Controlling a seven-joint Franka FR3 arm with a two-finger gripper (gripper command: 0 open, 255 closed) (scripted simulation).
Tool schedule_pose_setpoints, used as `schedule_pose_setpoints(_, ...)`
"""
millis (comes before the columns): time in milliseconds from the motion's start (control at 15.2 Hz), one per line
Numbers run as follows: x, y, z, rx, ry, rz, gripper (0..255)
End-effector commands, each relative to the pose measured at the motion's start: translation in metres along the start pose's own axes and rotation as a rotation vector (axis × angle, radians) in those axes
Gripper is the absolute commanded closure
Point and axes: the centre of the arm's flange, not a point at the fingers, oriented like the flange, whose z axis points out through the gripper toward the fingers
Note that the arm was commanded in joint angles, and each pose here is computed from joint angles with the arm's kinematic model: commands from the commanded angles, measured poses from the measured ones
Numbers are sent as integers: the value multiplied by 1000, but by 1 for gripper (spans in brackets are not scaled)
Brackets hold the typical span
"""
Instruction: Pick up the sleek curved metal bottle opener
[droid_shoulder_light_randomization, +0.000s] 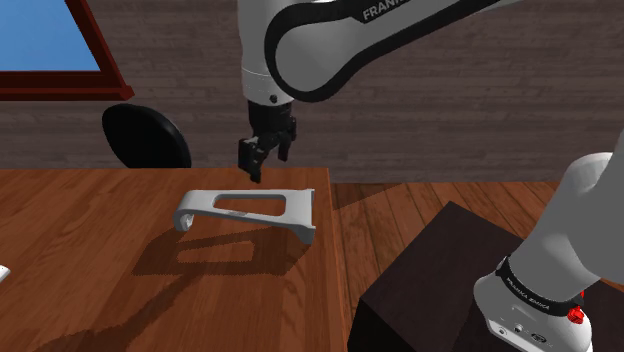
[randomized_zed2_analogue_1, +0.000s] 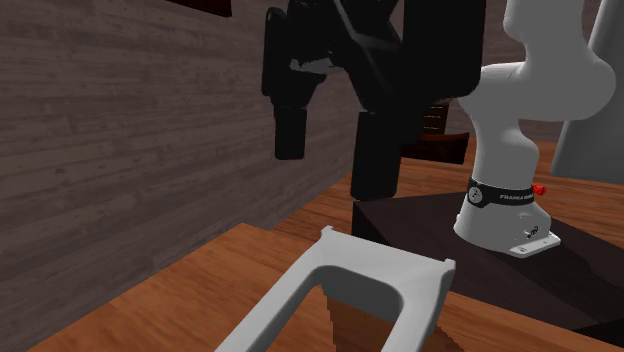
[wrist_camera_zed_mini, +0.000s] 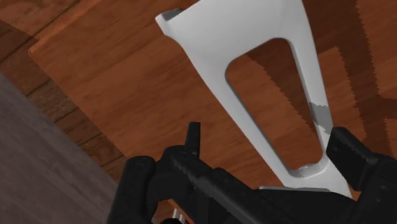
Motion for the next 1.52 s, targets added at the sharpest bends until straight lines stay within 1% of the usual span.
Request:
schedule_pose_setpoints(0,12,-22,13,7,0,-24,0)
schedule_pose_setpoints(462,50,-88,51,28,0,-105,0)
schedule_pose_setpoints(924,47,-87,87,28,0,-105,0)
schedule_pose_setpoints(1056,46,-87,90,28,0,-105,0)
schedule_pose_setpoints(1122,47,-86,90,28,0,-105,255)
schedule_pose_setpoints(1452,47,-86,90,28,0,-105,255)
